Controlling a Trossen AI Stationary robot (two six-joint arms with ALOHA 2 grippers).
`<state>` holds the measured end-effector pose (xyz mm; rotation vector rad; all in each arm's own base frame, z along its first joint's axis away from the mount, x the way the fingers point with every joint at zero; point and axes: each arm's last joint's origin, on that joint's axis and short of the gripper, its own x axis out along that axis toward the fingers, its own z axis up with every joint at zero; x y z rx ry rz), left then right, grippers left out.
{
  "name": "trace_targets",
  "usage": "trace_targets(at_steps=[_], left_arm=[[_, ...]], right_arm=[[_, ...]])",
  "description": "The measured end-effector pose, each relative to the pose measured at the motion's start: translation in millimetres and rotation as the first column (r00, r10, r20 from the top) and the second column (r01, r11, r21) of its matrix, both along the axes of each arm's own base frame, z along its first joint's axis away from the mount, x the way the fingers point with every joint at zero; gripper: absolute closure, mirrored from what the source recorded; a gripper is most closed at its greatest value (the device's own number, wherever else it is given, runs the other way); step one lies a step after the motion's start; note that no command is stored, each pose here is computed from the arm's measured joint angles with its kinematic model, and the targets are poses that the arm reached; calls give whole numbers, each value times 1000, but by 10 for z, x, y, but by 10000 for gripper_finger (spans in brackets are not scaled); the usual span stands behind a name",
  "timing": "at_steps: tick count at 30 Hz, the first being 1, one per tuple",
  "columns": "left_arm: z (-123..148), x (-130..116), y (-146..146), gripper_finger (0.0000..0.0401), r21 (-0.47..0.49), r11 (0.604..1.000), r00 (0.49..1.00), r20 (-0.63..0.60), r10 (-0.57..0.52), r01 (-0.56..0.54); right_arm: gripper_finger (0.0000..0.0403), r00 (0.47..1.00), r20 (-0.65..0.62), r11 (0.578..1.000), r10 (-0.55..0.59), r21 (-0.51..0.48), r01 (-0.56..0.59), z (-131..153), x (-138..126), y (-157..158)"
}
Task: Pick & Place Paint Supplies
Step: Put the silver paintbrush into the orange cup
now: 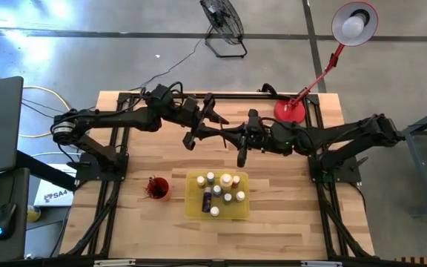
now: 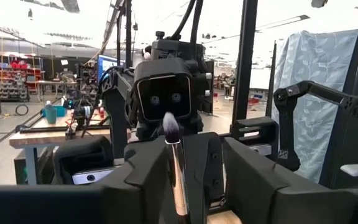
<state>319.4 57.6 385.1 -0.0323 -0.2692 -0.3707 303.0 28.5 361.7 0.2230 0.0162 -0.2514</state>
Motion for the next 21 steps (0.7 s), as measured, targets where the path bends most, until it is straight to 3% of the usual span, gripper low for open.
trace_targets(at_steps=[12, 17, 21], left_arm=[[0, 1, 5, 377, -10, 1000, 1000, -1, 14, -14], [1, 1, 5, 391, -12, 1000, 1000, -2, 10, -10], [4, -1, 6, 388, -2, 1000, 1000, 3, 10, -10]], right_arm=[[395, 1000, 11, 1000, 8, -7, -8, 12, 4, -12], [393, 1000, 13, 1000, 7, -27, -6, 18, 4, -12], [355, 1000, 26, 1000, 4, -22, -3, 29, 5, -14]])
